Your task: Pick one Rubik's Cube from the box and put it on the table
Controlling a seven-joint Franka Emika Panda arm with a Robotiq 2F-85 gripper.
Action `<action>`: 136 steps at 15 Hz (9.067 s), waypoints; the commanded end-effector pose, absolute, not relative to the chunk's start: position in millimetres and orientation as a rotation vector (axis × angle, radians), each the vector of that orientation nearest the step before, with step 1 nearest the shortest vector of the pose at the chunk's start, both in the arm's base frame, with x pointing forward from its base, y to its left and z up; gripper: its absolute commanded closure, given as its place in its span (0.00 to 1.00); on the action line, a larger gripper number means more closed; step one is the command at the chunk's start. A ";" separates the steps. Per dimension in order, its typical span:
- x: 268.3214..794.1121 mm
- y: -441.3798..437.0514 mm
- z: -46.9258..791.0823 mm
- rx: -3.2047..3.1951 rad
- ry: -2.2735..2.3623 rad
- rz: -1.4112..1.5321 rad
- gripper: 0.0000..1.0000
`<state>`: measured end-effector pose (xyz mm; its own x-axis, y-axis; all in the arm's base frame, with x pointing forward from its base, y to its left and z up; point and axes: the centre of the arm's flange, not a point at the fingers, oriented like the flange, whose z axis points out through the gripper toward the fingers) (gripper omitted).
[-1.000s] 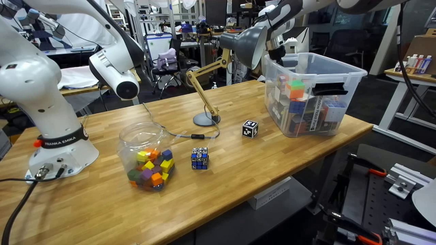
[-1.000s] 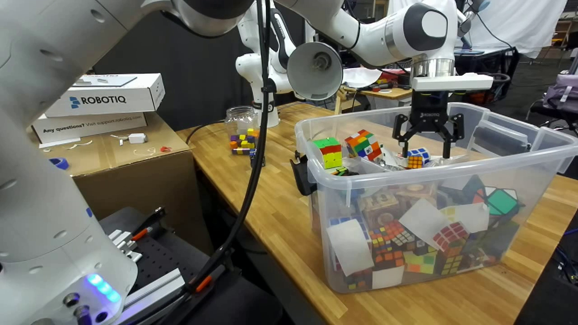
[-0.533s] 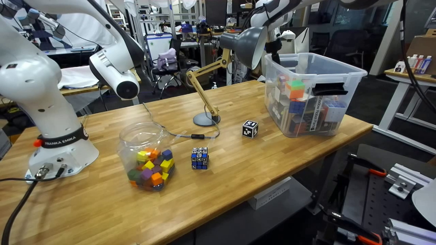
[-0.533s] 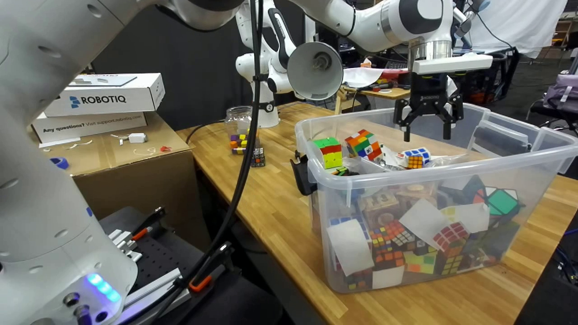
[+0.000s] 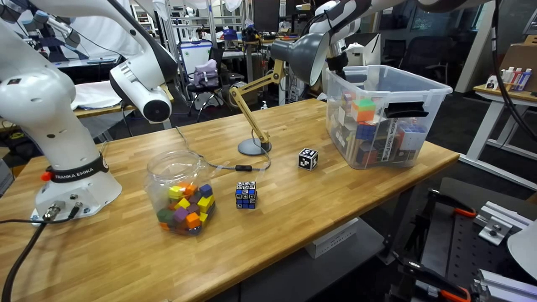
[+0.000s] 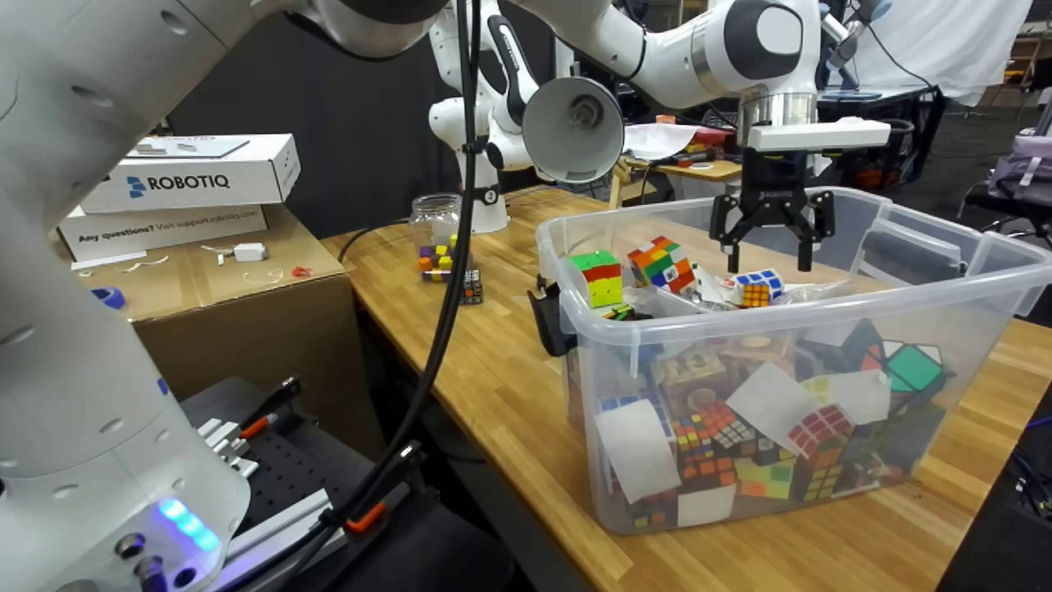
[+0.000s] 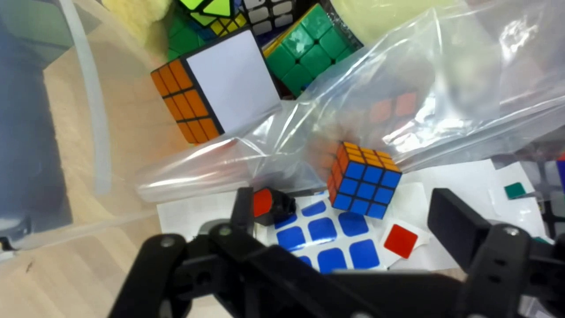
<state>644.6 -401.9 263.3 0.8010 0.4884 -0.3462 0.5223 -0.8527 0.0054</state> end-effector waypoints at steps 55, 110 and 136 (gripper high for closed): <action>579.4 -422.3 319.0 3.013 0.776 -0.425 0.92; 516.5 -113.8 327.6 3.055 0.272 -0.010 0.92; 474.3 -108.5 308.9 3.101 -0.062 -0.056 0.67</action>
<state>474.3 -108.5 308.9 0.9986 -0.0408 -0.0350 -0.0394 -0.9984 0.0399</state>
